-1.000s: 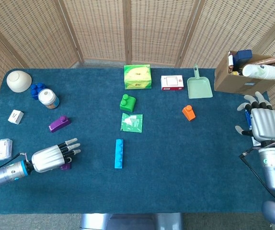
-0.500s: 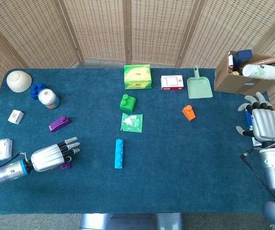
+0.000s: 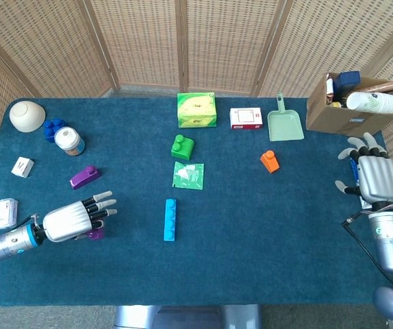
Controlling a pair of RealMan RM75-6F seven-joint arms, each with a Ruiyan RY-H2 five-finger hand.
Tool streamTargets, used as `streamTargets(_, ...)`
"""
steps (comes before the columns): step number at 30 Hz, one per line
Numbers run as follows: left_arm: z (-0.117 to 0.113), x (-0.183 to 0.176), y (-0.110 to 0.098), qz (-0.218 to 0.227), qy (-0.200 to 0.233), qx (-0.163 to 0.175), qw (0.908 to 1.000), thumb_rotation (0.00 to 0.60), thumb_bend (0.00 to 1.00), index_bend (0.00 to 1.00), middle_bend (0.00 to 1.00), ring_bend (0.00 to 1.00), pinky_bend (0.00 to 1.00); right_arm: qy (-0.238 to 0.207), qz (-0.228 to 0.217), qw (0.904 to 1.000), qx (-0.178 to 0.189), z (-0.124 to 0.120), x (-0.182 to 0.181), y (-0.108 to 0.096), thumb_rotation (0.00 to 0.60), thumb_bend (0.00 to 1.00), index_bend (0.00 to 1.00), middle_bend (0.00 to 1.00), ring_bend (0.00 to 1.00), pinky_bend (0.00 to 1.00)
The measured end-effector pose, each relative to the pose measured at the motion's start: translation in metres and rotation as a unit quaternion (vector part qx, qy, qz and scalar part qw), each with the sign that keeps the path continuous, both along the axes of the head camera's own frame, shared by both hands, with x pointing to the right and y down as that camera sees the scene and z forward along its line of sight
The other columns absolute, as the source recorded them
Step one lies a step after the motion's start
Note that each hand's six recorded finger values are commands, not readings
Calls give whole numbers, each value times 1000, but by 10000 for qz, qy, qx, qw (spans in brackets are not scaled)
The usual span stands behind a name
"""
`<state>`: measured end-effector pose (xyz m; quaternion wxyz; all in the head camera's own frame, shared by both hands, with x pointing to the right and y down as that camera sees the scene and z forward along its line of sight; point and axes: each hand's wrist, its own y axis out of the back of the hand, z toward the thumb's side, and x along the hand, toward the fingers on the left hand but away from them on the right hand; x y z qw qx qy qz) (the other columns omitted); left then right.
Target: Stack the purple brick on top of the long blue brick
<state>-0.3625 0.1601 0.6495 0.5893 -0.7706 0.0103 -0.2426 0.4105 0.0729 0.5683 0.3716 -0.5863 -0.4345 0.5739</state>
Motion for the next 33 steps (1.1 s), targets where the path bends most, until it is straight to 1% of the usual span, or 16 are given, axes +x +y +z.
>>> streamTargets(7,-19,22,-8,146,188,-103,9997,600,323,580,257,108,0,-47,65,10000,1,1,5,3,600,162,380,194,31,204)
streamTargets(13,-29,43,-15,277,130,-199,9993,600,323,581,257,109,0,-52,67,10000,12,1,8,5,600,160,377,190,16,202)
streamTargets(20,-33,70,-20,507,-144,-350,9980,600,323,594,261,108,0,-76,13,10000,4,3,9,9,600,161,373,186,6,194)
streamTargets(26,-36,89,-28,713,-307,-251,9967,600,323,595,263,108,0,-115,38,9999,21,3,12,10,600,162,369,186,5,194)
streamTargets(33,-30,107,-33,837,-403,-227,9954,600,325,594,263,108,0,-137,101,9998,60,-1,20,12,600,161,366,186,4,194)
